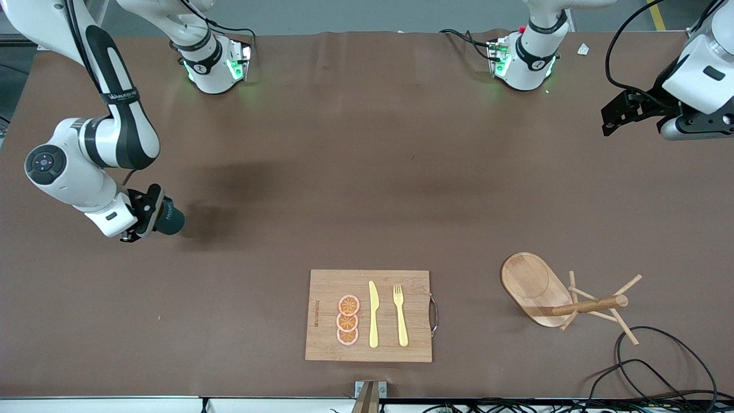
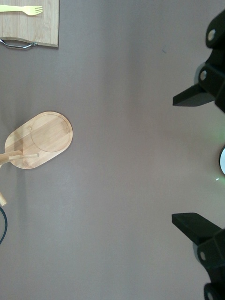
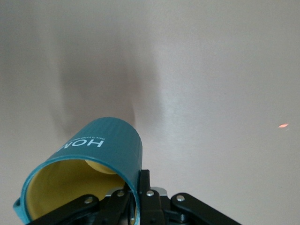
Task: Transfer cup from left to right arm and place
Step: 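Carry the mug with the right gripper away from the cutting board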
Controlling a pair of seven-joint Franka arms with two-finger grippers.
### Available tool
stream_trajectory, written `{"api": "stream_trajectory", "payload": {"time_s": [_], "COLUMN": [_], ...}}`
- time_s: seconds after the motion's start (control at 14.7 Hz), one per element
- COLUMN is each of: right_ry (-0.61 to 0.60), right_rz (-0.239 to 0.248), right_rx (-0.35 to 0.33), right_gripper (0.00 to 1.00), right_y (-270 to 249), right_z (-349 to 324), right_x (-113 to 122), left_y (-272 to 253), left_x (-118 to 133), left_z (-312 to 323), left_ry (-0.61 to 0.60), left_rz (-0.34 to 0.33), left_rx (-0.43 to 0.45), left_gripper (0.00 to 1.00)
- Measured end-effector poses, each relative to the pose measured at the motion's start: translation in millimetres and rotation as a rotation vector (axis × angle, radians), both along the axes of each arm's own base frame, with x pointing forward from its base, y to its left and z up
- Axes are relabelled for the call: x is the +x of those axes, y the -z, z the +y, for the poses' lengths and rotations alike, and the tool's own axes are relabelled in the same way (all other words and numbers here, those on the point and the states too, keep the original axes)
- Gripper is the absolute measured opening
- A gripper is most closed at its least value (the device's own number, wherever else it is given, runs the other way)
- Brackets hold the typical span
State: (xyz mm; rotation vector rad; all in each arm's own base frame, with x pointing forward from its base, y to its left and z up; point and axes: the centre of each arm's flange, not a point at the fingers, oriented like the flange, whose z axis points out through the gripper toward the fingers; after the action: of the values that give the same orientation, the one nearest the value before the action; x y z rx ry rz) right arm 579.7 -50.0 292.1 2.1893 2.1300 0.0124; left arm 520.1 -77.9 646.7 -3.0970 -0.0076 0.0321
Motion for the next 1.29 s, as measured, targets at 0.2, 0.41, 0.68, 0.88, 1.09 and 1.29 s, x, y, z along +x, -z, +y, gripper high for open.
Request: {"api": "stream_trajectory", "payload": {"time_s": [0.2, 0.41, 0.68, 0.88, 1.09, 1.29], "right_ry": [-0.204, -0.348, -0.557, -0.704, -0.830, -0.944], "right_rz": [-0.033, -0.039, -0.039, -0.027, -0.009, 0.000], "right_rx": [-0.026, -0.046, -0.071, -0.083, -0.089, -0.098], "right_gripper": [0.06, 0.06, 0.06, 0.06, 0.06, 0.06], "right_y": [19.7, 32.9, 28.0, 25.7, 26.4, 26.5], "right_z": [-19.1, -26.8, -24.7, -21.1, -17.9, -14.9], "right_x": [4.3, 6.0, 12.1, 14.6, 14.6, 14.9], "left_y": [0.5, -1.3, 0.0, 4.1, 3.2, 0.8], "left_x": [0.3, 1.5, 13.6, 26.3, 29.1, 29.1], "left_z": [2.0, 7.4, 21.8, 37.6, 37.7, 36.5], "left_ry": [-0.003, 0.000, -0.012, -0.030, -0.030, -0.028], "left_rz": [0.001, -0.005, -0.031, -0.030, -0.034, -0.039], "left_rx": [0.000, -0.001, -0.006, -0.008, -0.009, -0.009], "left_gripper": [1.00, 1.00, 1.00, 1.00, 1.00, 1.00]}}
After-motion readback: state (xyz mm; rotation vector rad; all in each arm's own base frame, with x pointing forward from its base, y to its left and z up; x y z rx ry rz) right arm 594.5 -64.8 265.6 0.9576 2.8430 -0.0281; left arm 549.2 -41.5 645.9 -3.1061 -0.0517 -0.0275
